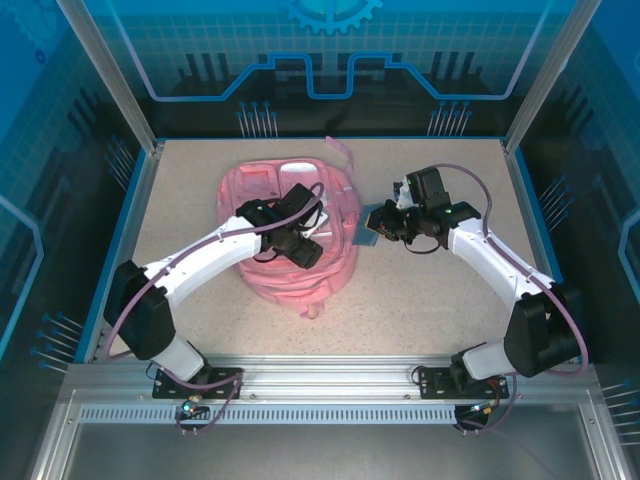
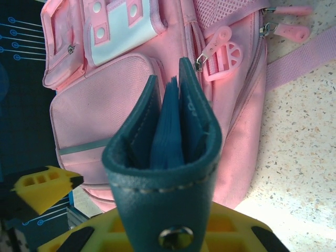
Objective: Pack the student bag
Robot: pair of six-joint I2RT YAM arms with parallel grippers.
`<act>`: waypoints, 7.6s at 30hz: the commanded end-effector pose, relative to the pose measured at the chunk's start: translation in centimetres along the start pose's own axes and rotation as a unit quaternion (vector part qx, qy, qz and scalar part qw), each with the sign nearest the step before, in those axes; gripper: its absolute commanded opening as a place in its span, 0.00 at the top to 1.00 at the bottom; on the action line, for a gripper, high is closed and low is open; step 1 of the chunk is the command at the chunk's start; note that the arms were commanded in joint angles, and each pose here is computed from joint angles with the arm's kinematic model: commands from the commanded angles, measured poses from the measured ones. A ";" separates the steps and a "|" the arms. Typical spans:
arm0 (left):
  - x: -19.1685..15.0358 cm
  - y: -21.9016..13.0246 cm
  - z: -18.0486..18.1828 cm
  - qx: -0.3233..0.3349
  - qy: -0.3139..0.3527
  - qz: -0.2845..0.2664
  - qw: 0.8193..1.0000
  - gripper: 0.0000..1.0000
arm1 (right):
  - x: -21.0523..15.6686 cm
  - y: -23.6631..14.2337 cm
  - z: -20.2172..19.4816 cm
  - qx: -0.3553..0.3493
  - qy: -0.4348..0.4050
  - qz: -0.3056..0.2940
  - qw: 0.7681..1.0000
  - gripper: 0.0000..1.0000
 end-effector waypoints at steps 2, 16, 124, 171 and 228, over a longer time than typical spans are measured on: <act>-0.7 1.5 -0.1 0.010 0.042 0.037 0.998 0.39 | 0.1 -0.7 -0.2 -0.003 0.004 -0.007 1.000 0.87; 0.1 3.5 1.8 0.099 0.078 0.079 0.989 0.61 | 0.1 -0.8 -0.3 -0.001 0.006 -0.006 1.000 0.86; -7.3 -4.1 5.1 -0.067 -0.211 -0.161 0.962 0.13 | -1.3 -0.6 0.9 -0.056 -0.059 -0.036 0.996 0.16; -7.6 0.8 2.5 -0.045 -0.152 -0.037 0.987 0.83 | -2.7 2.1 0.0 -0.078 -0.042 0.014 0.996 0.17; -8.6 -4.6 3.6 -0.097 -0.453 -0.168 0.870 0.20 | -15.0 9.1 4.2 -0.119 -0.370 0.067 0.919 0.53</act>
Point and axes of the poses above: each hand's point on the last joint's axis, 136 mm out from that joint toward the fingers, its own y axis out along the fingers, its own z axis along the line the jaws close on, x = y × z, the point moved 7 cm from there along -y, back along the fingers, and after that the axes turned 11 degrees about y, right-handed, at the moved point
